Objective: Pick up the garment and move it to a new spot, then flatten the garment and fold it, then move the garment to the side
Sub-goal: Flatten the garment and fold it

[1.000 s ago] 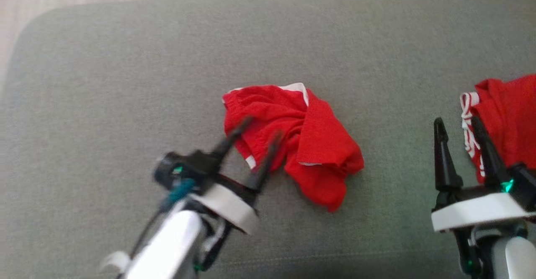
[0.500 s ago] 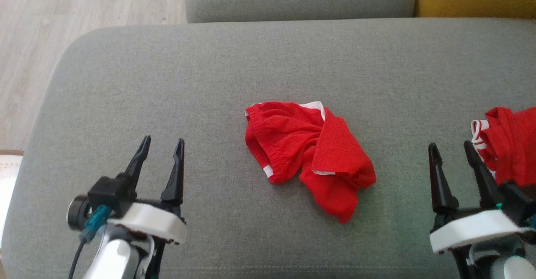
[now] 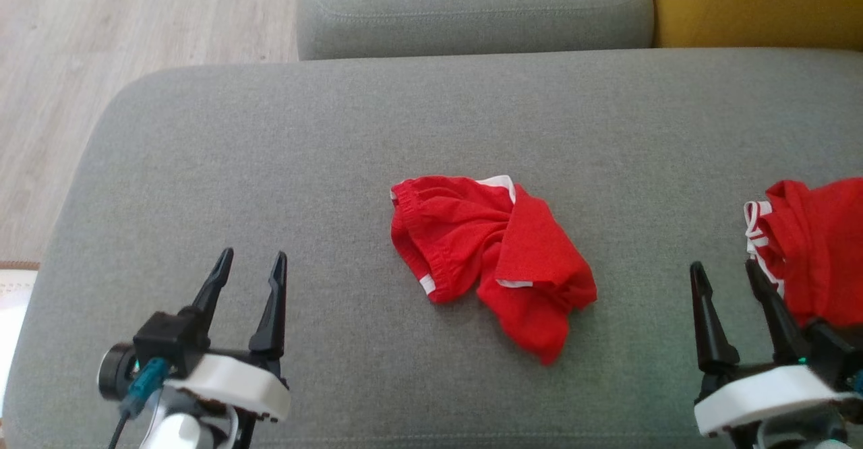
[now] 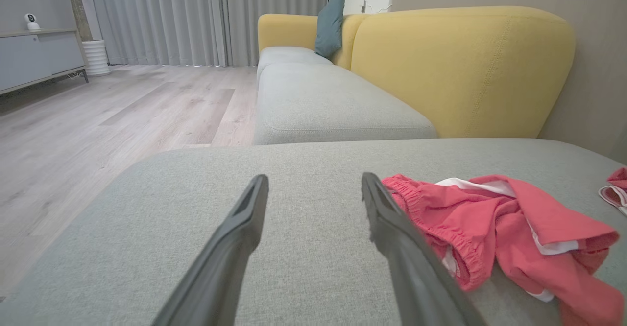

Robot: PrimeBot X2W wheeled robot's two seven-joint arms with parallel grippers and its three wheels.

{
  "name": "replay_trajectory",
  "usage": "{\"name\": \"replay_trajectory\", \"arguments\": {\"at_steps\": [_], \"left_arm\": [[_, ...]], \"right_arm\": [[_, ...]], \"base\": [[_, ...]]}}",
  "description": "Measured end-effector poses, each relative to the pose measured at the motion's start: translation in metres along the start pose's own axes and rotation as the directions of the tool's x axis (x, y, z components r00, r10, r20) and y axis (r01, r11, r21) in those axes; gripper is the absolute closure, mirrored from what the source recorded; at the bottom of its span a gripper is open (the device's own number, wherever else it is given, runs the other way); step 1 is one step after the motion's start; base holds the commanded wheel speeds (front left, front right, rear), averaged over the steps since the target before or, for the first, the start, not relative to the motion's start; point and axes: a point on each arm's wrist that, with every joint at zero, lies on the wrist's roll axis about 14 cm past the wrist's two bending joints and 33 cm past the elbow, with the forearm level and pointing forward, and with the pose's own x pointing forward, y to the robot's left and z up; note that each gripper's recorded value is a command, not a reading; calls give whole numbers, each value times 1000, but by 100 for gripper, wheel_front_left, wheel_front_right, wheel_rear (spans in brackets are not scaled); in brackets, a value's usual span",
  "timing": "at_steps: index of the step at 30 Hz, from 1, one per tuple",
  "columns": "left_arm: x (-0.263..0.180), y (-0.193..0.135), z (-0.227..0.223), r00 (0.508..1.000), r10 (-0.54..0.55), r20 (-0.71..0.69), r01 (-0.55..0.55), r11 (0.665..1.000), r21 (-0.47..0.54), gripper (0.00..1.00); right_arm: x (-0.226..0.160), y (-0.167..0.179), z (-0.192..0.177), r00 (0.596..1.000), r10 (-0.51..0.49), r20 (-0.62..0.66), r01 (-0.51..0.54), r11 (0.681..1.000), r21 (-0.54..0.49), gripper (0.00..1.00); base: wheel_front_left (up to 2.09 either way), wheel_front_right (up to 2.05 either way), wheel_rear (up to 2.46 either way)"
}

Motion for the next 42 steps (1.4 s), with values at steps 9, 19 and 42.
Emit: {"name": "replay_trajectory", "arguments": {"at_steps": [9,19,42], "left_arm": [[-7,4,-1,1000,24,-8,-24,1000,-2,0],[-8,5,1,1000,30,-5,-30,1000,4,0],[3,6,-2,1000,25,-10,-25,1000,12,0]], "right_arm": [[-3,1,3,1000,2,13,-2,1000,10,0],[-2,3,2,1000,8,9,-8,1000,22,0],[8,81,-62,942,238,-236,-237,971,35,0]], "base": [[0,0,0],[0,0,0],[0,0,0]]}}
